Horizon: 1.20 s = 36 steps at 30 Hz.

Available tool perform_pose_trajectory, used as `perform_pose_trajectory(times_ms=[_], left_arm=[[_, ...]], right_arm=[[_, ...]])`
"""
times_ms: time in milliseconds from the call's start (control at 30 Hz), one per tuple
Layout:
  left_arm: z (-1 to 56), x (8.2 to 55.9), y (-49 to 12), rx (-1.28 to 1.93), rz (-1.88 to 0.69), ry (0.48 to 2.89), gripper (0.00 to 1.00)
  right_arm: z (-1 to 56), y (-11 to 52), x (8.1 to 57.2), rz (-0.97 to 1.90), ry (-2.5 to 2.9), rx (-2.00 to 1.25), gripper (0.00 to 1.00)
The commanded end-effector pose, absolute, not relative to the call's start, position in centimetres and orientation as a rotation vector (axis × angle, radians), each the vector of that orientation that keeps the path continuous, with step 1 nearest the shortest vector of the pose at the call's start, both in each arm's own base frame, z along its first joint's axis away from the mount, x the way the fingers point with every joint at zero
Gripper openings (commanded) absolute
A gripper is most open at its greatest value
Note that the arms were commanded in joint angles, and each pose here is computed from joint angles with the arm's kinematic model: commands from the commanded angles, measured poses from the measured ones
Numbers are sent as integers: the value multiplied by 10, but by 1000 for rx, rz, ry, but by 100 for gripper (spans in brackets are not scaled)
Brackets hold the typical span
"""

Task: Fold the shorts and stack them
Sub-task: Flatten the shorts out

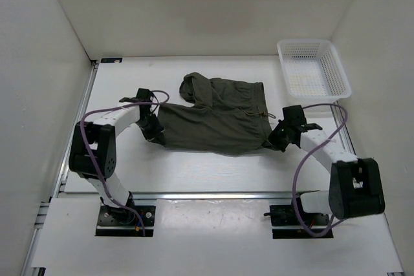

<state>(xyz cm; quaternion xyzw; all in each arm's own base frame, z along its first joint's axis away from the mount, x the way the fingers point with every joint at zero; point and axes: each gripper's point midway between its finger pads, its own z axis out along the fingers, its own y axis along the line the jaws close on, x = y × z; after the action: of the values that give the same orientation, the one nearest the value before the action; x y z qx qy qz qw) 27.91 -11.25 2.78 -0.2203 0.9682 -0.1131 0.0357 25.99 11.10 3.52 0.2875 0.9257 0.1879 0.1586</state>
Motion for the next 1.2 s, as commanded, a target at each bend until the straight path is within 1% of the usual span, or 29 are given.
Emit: perform_pose_trajectory(times_ms=[0,100,200,233,267,300,333,367,400,433,467,533,667,700,733,767,833,900,1033,1100,1167], left_arm=[[64,286,-96,-667,-368,2860,10],[79,286,-86,-665,-387,2818,10],[90,292,-87,-652,-428,2794,10],[90,297,-88,-653,-427,2797,10],[90,300,-90,-651,-442,2799,10],[90,301,-94,-637,-443,2805,10],[88,305,-97,-626,-443,2815,10],[86,308,-96,-629,-427,2816,10],[83,308,-95,-634,-422,2827,10],[83,310,-97,-609,-410,2830,10],[82,313,-97,-596,-408,2833,10],[79,312,-97,-599,-404,2842,10],[83,310,-97,-595,-409,2830,10],[83,310,-97,-595,-409,2830,10],[83,310,-97,-595,-409,2830,10],[83,310,-97,-595,-409,2830,10],[80,310,-97,-599,-405,2840,10],[77,309,-99,-589,-403,2853,10],[79,311,-103,-573,-408,2848,10],[79,311,-103,-573,-408,2848,10],[79,311,-103,-573,-408,2848,10]], right_arm=[[67,93,246,431,2623,764,0],[90,88,238,411,2620,730,0],[100,88,247,389,2630,724,0],[100,89,252,384,2638,727,0],[88,90,258,354,2691,732,0],[97,92,278,357,2662,725,8],[96,94,291,353,2664,699,19],[76,95,301,315,2730,685,32],[70,93,312,279,2741,680,36],[79,96,331,286,2725,660,36],[68,96,335,268,2756,653,37],[69,97,340,276,2738,630,37],[81,95,323,285,2702,596,47],[83,94,320,288,2690,576,51],[85,92,310,291,2685,575,63],[87,92,311,307,2651,567,68],[89,91,305,319,2628,561,75],[90,91,308,324,2616,558,74],[76,94,312,319,2656,551,64],[75,99,313,354,2674,545,62],[68,100,308,356,2699,549,62]])
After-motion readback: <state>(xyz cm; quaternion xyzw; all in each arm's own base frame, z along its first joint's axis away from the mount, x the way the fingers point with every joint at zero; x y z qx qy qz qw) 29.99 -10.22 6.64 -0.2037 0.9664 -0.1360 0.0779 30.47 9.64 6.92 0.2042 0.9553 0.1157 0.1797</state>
